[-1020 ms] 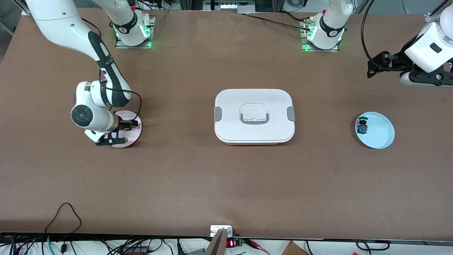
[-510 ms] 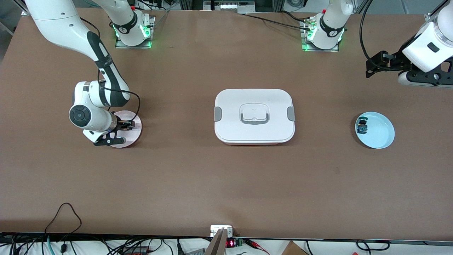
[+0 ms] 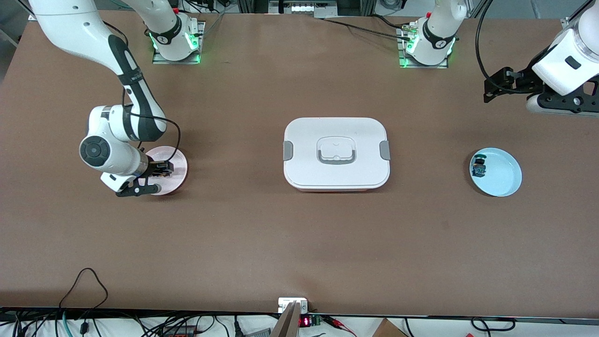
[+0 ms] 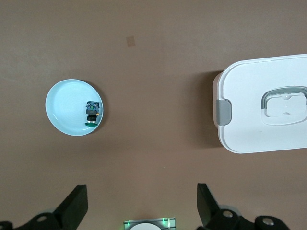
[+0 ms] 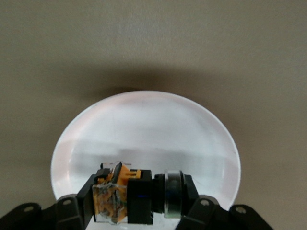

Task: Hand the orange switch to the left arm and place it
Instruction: 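Lift the orange switch and carry it over the white box with the right gripper, then hold the switch above the box while the left gripper reaches toward it, then grasp the orange switch with the left gripper and open the right gripper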

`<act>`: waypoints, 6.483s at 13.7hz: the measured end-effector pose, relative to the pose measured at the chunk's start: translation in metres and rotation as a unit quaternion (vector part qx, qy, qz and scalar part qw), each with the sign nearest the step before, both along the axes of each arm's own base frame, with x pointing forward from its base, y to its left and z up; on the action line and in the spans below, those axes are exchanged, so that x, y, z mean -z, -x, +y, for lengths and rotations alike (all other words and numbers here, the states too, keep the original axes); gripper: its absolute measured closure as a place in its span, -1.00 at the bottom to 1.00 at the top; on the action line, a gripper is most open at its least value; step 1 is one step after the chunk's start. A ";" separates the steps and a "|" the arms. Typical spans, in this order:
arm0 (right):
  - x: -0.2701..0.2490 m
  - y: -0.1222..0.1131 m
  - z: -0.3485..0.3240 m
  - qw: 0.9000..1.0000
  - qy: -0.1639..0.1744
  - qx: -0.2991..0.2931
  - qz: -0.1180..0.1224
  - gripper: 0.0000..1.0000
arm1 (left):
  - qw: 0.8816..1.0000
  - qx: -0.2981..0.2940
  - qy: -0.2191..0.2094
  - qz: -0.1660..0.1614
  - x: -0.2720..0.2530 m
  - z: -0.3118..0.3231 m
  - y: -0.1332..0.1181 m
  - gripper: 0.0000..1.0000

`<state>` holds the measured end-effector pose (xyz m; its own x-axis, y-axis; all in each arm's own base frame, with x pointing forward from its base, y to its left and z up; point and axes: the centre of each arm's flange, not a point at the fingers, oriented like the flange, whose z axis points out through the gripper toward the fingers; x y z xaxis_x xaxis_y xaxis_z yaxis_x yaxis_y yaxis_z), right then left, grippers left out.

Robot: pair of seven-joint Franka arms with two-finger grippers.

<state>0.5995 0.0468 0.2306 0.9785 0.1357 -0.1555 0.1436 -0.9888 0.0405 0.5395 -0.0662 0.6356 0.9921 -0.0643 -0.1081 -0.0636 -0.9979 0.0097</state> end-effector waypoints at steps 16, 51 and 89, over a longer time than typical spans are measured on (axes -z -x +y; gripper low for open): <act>-0.227 -0.042 0.124 0.955 -0.210 -0.197 -0.076 -0.44 | 1.000 0.000 0.000 0.000 0.000 0.000 0.000 -1.00; -0.225 0.020 0.439 0.578 -0.586 -0.398 -0.405 -0.44 | 0.791 -0.122 0.575 0.171 0.140 -0.076 -0.050 -1.00; -0.226 0.023 0.448 0.587 -0.585 -0.374 -0.417 -0.57 | 0.764 -0.126 0.627 0.088 0.169 -0.149 -0.048 0.19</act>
<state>0.5761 0.4945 0.4566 0.2479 0.1115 0.9624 0.9673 -0.0830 -0.2395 0.5871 -0.2154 0.4668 0.9671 -0.0371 -0.2517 0.2415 -0.1773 0.9541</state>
